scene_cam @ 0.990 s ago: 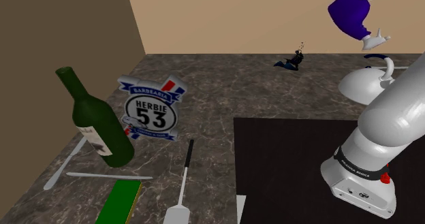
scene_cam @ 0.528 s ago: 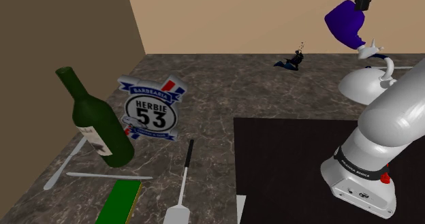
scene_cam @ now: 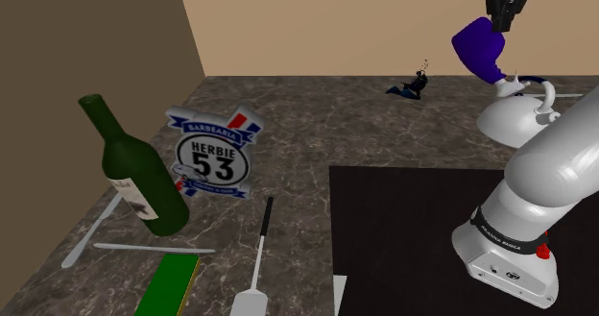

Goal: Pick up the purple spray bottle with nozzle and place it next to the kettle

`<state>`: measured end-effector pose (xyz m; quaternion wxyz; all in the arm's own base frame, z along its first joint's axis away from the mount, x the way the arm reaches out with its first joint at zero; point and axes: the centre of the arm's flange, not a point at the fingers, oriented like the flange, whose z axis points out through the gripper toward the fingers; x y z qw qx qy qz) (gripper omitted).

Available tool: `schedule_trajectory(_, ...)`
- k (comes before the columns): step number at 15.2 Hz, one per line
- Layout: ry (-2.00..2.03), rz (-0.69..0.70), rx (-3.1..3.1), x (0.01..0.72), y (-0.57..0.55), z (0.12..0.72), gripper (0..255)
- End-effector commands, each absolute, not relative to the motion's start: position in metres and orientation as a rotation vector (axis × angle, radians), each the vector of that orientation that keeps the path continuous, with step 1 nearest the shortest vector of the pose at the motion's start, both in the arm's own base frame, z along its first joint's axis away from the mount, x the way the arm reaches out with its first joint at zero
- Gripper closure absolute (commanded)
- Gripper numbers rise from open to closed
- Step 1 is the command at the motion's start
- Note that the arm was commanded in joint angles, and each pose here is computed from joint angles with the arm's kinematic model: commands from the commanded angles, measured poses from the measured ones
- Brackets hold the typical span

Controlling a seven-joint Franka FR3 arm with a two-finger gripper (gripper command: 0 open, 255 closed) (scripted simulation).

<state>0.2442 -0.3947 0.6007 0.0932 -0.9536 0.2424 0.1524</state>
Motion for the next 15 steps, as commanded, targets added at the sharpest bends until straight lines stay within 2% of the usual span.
schedule_trajectory(1,0.719,0.452,-2.831,0.243,-0.394,0.59,255)
schedule_trajectory(15,0.719,0.452,-2.831,0.243,-0.394,0.516,255)
